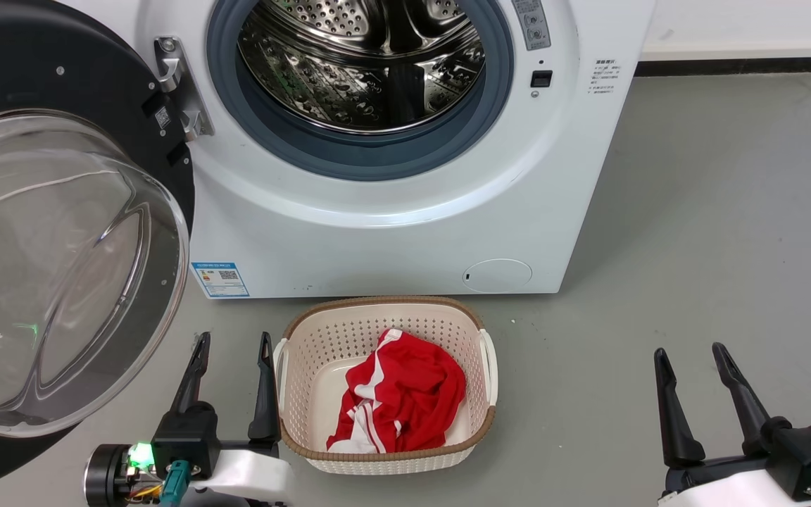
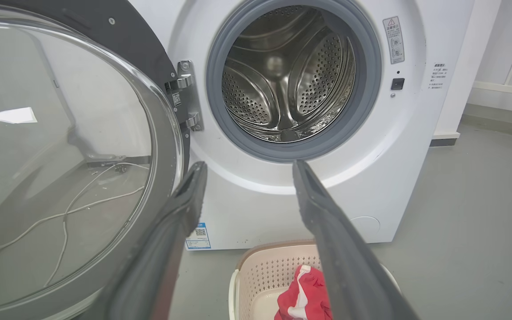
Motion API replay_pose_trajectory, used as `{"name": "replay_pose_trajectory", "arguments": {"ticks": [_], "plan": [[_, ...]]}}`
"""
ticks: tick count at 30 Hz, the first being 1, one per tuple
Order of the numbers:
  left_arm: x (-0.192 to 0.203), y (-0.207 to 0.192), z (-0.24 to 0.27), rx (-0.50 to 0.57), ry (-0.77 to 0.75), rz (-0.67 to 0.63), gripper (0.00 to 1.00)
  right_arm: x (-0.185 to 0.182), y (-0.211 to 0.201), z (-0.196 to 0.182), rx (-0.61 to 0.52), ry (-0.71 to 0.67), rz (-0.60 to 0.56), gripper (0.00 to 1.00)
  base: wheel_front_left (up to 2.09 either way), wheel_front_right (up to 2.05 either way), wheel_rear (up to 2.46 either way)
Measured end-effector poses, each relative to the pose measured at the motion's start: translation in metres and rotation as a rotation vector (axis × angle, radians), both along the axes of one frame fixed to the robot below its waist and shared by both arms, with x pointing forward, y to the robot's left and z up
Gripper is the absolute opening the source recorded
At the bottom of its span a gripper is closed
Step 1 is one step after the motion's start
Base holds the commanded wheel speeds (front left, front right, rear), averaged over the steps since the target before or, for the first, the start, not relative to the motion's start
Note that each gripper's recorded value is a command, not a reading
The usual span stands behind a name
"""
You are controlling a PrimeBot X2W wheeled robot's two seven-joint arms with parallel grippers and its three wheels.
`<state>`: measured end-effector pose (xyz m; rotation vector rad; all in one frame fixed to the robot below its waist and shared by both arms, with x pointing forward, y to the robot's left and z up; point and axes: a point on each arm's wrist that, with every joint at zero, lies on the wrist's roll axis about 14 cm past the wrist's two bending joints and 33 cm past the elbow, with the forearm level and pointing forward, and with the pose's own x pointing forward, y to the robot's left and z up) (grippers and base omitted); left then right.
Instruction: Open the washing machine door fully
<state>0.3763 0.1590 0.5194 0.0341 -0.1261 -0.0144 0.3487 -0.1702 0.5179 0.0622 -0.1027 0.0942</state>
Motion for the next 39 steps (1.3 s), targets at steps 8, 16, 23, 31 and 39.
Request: {"name": "replay_pose_trajectory", "arguments": {"ticks": [8,16,23,31,39], "plan": [[-0.003,-0.001,-0.015,-0.015,0.051,-0.001,0.0,-0.002,0.0,-0.011,0.006,0.034,0.0,0.0,0.0,0.0,0.0],[-0.005,0.008,-0.027,-0.179,0.118,0.024,0.0,-0.003,-0.005,-0.02,0.171,0.079,-0.021,0.0,0.0,0.0,0.0],[-0.004,0.014,-0.034,-0.316,0.158,0.041,0.0,0.002,-0.009,-0.021,0.3,0.094,-0.035,0.0,0.0,0.0,0.0],[-0.002,0.019,-0.037,-0.465,0.183,0.05,0.0,0.005,-0.013,-0.024,0.439,0.114,-0.048,0.0,0.0,0.0,0.0],[0.0,0.023,-0.039,-0.599,0.201,0.054,0.0,0.009,-0.017,-0.025,0.563,0.13,-0.057,0.0,0.0,0.0,0.0]]}}
